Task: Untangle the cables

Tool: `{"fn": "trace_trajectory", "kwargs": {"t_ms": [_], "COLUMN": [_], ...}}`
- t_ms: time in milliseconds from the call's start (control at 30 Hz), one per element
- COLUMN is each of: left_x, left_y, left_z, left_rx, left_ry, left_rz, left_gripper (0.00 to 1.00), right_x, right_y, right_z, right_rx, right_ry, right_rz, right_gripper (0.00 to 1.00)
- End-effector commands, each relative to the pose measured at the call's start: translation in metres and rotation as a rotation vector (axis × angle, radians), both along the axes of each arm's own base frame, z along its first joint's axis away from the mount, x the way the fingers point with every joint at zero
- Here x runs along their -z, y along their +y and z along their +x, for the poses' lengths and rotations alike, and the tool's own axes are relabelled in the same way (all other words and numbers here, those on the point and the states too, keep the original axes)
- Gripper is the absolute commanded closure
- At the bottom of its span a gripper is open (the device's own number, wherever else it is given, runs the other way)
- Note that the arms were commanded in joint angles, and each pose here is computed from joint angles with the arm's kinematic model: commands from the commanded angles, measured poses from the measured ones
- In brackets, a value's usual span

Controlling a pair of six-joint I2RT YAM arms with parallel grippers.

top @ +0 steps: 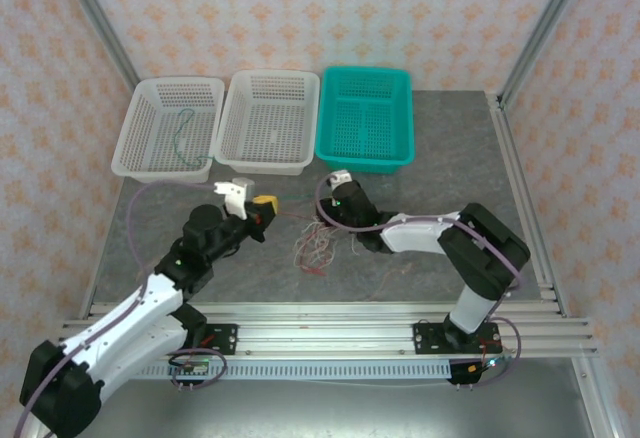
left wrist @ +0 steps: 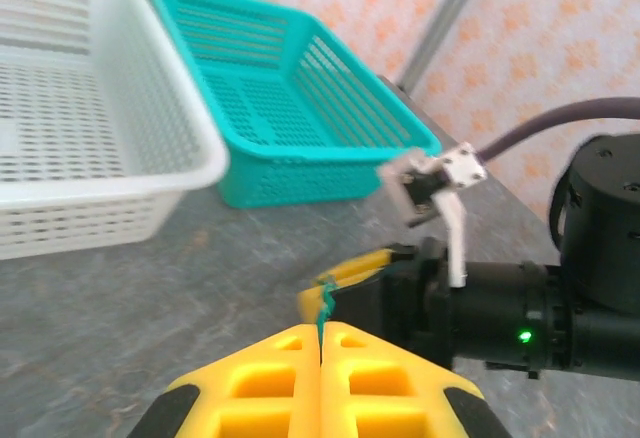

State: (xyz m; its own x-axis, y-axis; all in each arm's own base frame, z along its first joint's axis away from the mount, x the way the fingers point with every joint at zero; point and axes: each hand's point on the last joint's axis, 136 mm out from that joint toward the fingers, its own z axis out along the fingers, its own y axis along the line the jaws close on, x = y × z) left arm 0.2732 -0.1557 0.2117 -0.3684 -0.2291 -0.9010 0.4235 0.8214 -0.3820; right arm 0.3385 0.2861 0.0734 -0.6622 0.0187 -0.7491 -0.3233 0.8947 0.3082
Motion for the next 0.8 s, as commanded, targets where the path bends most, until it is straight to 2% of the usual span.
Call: {"fn": "trace_trajectory", "kwargs": {"t_ms": [0,167,333,400,467,533,600,767], "left_x": [-0.014,0.016,0.061,0.077,0.084,0.073,0.050,-0.026], "left_y": [0.042,0.024,-0.002,-0.013,-0.022,-0.035,-0.046,-0.061], "left_z": [0.009,0.007,0.004,0.000,-0.002,-0.004,-0.004,-0.002], "left_rx": [-0.197,-0.080,0.066,0.139,0.171,0.212,0.235,0.264], "left_ry": [-0.038,0.058,0.185,0.234,0.267,0.230,0.154,-0.064], "left_rz": [-0.058,0.003,0.058,0.111,0.172,0.206,0.240,0.256], "left_gripper": [1.00,1.00,1.00,0.81,0.52,0.37,0.31,0.29], "right_x": [0.054,0.053,0.016,0.000,-0.019,-0.032,-0.039,-0.046], "right_y": [-0.106,-0.134,-0.113,-0.109,-0.102,-0.099,-0.099,-0.090], "right_z": [-0.002,-0.014,-0.009,-0.007,-0.004,-0.004,-0.002,-0.004], "right_rx": [0.429,0.497,0.356,0.325,0.274,0.240,0.230,0.141], "right_ry": [0.246,0.252,0.172,0.141,0.098,0.065,0.053,0.077], "right_rz": [-0.020,0.013,0.073,0.084,0.098,0.101,0.077,-0.020], "right_gripper": [0.78,0.83,0.89,0.89,0.89,0.89,0.89,0.89]}}
